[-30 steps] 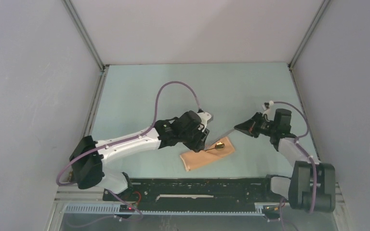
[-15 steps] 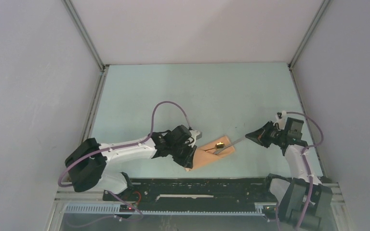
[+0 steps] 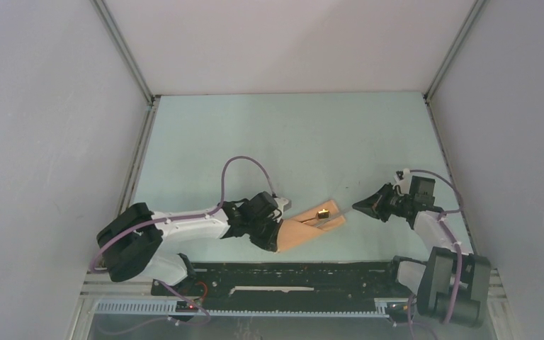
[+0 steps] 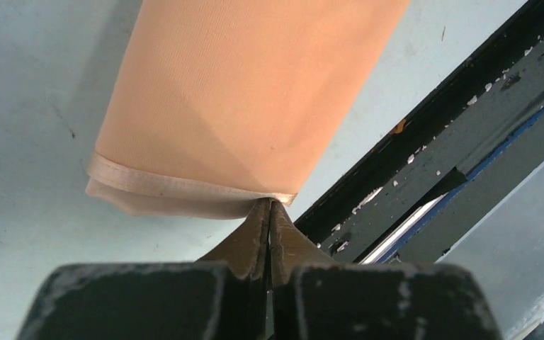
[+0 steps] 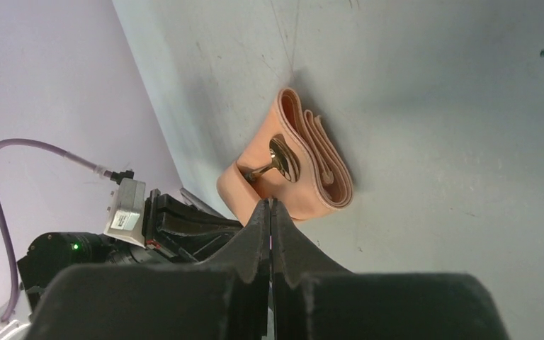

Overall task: Fold the napkin into a case and place the utensils inside
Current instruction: Insert the knife into the folded napkin.

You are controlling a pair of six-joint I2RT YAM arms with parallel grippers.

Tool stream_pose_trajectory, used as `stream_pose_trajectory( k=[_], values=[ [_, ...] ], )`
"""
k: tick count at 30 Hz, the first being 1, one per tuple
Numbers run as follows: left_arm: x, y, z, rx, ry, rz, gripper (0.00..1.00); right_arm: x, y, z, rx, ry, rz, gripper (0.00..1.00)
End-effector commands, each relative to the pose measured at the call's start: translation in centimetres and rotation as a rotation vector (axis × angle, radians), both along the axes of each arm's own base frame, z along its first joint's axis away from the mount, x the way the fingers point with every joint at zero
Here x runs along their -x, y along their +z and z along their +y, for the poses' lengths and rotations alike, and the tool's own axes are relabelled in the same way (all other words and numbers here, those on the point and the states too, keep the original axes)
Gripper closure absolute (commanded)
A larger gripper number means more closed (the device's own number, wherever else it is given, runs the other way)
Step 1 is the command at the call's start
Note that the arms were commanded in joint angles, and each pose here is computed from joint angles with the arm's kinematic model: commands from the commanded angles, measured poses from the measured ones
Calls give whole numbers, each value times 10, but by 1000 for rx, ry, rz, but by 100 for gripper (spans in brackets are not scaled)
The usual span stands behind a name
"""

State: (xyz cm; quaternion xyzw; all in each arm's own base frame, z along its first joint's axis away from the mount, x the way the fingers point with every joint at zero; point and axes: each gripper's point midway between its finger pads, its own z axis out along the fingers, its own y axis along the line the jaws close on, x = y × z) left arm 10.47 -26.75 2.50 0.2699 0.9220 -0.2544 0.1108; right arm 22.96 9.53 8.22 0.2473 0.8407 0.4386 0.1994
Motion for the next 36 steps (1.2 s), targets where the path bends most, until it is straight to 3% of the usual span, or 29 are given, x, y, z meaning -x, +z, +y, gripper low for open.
stream_pose_trajectory(
  k=[1, 32, 36],
  values=[
    [-9, -5, -4, 16, 28, -36, 99, 2, -6, 14, -68, 1, 25, 100],
    [-9, 1, -8, 51, 26, -43, 100, 25, -53, 82, -116, -39, 225, 100],
    [-10, 4, -9, 60, 25, -50, 100, 25, -53, 82, -103, -50, 223, 84]
  ],
)
